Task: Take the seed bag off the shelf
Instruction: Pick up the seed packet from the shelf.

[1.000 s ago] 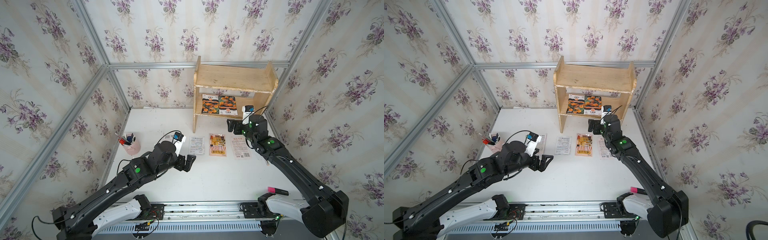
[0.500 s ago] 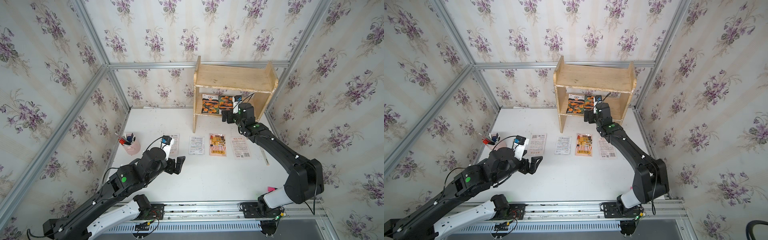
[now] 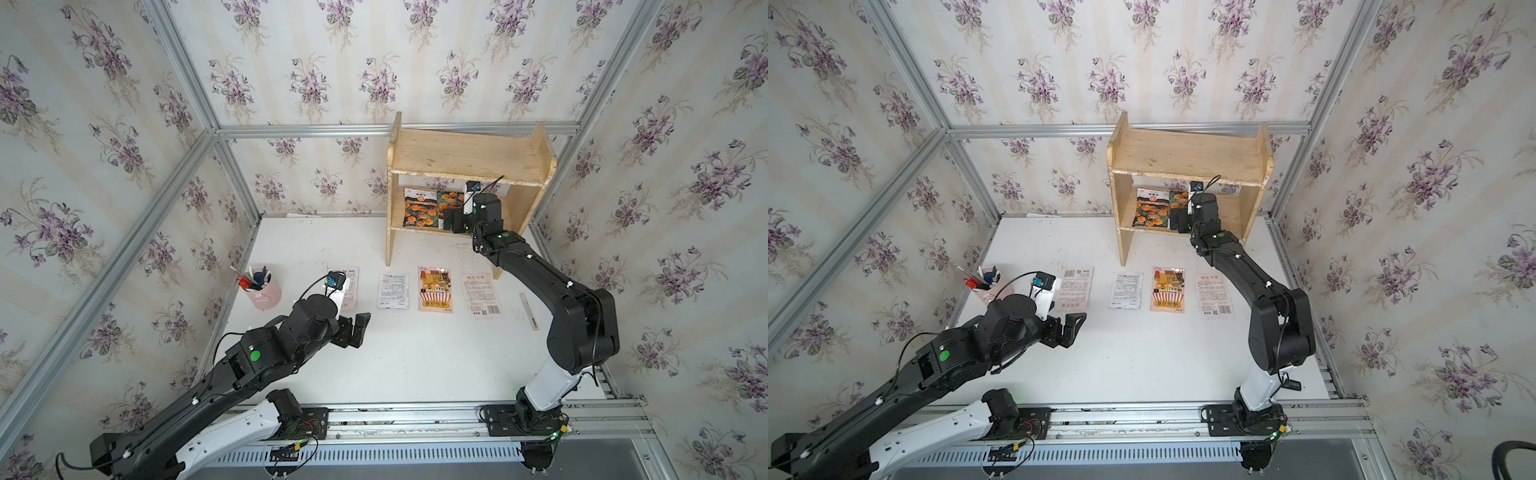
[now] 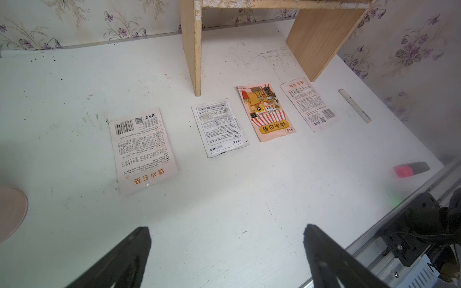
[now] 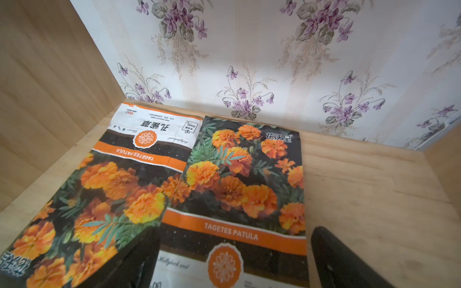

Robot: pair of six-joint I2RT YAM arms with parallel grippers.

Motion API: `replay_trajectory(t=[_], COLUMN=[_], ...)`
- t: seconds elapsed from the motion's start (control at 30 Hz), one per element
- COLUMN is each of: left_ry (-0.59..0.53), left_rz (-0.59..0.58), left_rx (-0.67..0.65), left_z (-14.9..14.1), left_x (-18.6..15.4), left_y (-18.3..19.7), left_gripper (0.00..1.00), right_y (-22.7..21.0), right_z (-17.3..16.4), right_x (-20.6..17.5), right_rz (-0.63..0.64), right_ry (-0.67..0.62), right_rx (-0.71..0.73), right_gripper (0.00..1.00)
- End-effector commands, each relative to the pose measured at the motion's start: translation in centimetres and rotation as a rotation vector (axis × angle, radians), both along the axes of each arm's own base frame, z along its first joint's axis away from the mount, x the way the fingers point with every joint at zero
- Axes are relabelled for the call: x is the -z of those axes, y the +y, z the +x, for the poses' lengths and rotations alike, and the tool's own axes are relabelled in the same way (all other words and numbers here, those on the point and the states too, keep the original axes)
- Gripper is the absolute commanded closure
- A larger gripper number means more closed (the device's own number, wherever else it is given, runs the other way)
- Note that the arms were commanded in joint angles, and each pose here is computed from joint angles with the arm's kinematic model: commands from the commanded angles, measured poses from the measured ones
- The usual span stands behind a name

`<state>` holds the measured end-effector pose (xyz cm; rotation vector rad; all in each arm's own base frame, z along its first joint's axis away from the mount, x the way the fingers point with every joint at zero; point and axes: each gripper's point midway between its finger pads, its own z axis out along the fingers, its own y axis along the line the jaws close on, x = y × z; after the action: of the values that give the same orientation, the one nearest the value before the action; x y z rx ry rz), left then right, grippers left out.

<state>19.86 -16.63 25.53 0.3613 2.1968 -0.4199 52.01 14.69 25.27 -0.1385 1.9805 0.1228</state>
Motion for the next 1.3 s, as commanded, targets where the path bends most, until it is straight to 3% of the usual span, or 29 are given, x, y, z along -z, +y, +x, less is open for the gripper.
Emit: replay_trajectory(t=[0.0, 0.2, 0.63, 1.27], left_ry=[-0.002, 0.009, 0.006, -0.012], left_rz=[-0.011, -0.010, -0.013, -0.044], left_rx=[-0.010, -0.017, -0.006, 0.004], left_z=[0.1, 0.1, 0.3, 0.1], left_x=[-0.1, 0.4, 0.8, 0.4], left_y=[0.0, 0.1, -0.4, -0.5], left_gripper=[0.00, 0.00, 0.00, 0.00], right_y=[0.5, 0.2, -2.2, -0.7], right_z=[0.9, 1.6, -1.7, -7.0], right_x=[-0.3, 1.1, 2.0, 0.8], right_rz=[0.007, -0.030, -0.052, 0.157], right_ry=[-0.026, 0.005, 0.037, 0.069], right_rx=[-0.012, 0.006, 0.039, 0.000], right_gripper=[0.01, 0.01, 0.00, 0.01])
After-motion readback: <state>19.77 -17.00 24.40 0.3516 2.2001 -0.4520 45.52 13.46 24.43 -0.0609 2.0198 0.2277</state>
